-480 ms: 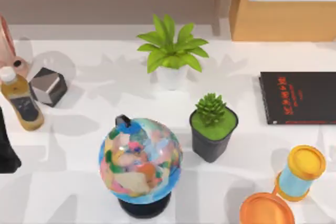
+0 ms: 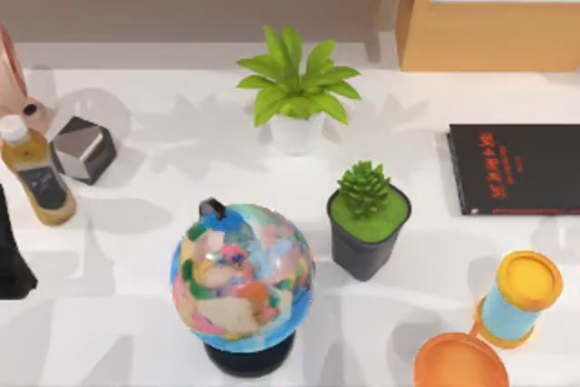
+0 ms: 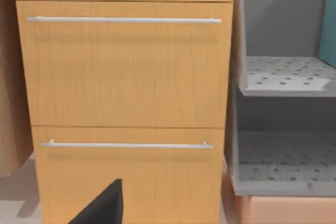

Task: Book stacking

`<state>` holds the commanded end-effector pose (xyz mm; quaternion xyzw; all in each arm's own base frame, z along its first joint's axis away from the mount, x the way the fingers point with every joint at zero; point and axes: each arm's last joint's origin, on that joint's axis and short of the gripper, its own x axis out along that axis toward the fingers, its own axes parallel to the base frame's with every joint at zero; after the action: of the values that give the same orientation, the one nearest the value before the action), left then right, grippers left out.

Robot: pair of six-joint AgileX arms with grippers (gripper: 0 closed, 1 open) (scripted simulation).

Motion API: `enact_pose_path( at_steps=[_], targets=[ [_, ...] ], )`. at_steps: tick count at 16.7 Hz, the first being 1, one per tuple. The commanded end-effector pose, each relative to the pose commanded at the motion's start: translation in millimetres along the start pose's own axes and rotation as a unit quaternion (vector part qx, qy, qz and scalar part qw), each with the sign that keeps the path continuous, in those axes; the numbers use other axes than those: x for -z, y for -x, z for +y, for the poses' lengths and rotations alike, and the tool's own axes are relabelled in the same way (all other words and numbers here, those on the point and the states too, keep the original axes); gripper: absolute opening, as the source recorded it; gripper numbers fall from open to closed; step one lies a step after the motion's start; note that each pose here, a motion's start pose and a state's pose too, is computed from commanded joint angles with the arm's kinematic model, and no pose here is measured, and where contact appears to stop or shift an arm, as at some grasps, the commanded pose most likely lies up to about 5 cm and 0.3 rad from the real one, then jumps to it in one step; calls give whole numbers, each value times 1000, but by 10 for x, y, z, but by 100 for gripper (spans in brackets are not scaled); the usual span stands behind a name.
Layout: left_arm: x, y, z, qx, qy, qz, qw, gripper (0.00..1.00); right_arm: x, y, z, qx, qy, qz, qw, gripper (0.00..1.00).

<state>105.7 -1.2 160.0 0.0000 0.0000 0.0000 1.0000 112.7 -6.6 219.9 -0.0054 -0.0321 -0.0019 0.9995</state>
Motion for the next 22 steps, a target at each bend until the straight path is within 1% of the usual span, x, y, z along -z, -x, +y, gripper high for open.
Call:
enact_pose_path(
  at_steps=[2, 4, 7, 9, 12, 15, 18, 20, 22],
  targets=[
    [0, 0, 0, 0, 0, 0, 1000, 100, -325, -157, -50, 1, 4, -8, 1000, 100],
    [0, 0, 0, 0, 0, 0, 1000, 100, -630, -432, -135, 1, 8, -8, 1000, 100],
    [0, 0, 0, 0, 0, 0, 1000, 100, -935, -1055, -366, 2, 11, 4, 1000, 100],
    [0, 0, 0, 0, 0, 0, 1000, 100, -983, -1551, -599, 2, 11, 16, 1000, 100],
    [0, 0, 0, 0, 0, 0, 1000, 100, -817, -2264, -1035, 1, 8, 32, 999, 100],
    [0, 0, 0, 0, 0, 0, 1000, 100, -500, -2788, -1473, 1, 6, 39, 999, 100],
    [0, 0, 0, 0, 0, 0, 1000, 100, -224, -3083, -1807, 1, 7, 38, 999, 100],
    [0, 0, 0, 0, 0, 0, 1000, 100, -109, -3178, -1941, 1, 8, 36, 999, 100],
    [0, 0, 0, 0, 0, 0, 1000, 100, -64, -3211, -1992, 1, 8, 35, 999, 100]
  ],
)
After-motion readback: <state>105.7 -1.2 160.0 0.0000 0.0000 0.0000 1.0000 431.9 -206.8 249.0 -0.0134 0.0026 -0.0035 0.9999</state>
